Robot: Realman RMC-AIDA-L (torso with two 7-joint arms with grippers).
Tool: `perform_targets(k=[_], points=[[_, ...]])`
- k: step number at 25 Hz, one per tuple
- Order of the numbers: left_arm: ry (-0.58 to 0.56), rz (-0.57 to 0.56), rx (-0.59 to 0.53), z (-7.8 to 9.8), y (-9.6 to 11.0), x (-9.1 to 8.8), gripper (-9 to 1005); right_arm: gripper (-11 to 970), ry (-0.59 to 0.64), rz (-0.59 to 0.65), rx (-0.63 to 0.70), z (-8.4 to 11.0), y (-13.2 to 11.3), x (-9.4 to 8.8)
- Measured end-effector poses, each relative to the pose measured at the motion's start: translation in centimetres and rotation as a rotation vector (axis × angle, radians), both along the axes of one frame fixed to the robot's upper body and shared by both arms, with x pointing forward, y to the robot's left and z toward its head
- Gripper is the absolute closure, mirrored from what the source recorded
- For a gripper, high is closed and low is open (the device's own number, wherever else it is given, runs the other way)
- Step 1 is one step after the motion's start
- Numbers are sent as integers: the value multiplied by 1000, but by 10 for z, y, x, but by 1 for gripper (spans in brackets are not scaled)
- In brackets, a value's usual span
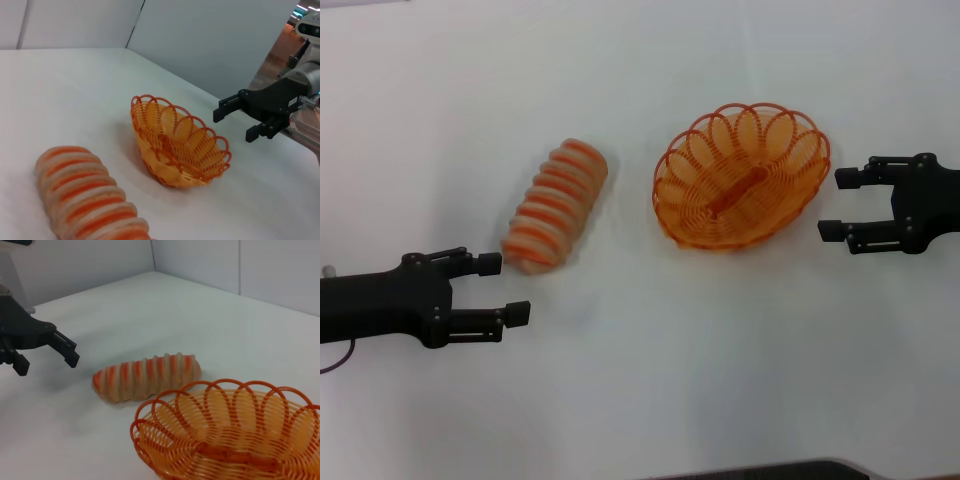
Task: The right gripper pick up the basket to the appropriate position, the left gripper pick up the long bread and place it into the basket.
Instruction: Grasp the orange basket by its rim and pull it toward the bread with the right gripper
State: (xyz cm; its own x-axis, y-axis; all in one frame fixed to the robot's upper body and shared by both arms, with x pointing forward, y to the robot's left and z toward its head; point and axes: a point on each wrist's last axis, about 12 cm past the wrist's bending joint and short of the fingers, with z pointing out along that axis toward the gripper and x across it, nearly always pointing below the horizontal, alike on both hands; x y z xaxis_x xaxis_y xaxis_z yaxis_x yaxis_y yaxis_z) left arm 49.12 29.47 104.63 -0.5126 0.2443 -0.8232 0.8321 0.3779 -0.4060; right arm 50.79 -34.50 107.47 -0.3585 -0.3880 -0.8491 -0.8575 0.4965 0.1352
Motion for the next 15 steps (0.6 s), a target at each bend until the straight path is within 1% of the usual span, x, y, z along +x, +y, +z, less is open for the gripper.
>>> perform_targets(k=[5,8,11,13,15], points=[[-25,25,-8,1,0,2,97,149,-24,-36,40,5,-3,2],[-53,48,-24,2,0,4,97,149,-67,-85,111,13,-6,4],[-70,63,-39,3,-1,6,96,150,-106,-162,195,23,-12,8],[-79,75,-51,4,-2,7,96,151,-104,-231,250,29,-16,13],[-86,91,-68,5,-3,8,96,151,-73,-318,297,34,-21,22]])
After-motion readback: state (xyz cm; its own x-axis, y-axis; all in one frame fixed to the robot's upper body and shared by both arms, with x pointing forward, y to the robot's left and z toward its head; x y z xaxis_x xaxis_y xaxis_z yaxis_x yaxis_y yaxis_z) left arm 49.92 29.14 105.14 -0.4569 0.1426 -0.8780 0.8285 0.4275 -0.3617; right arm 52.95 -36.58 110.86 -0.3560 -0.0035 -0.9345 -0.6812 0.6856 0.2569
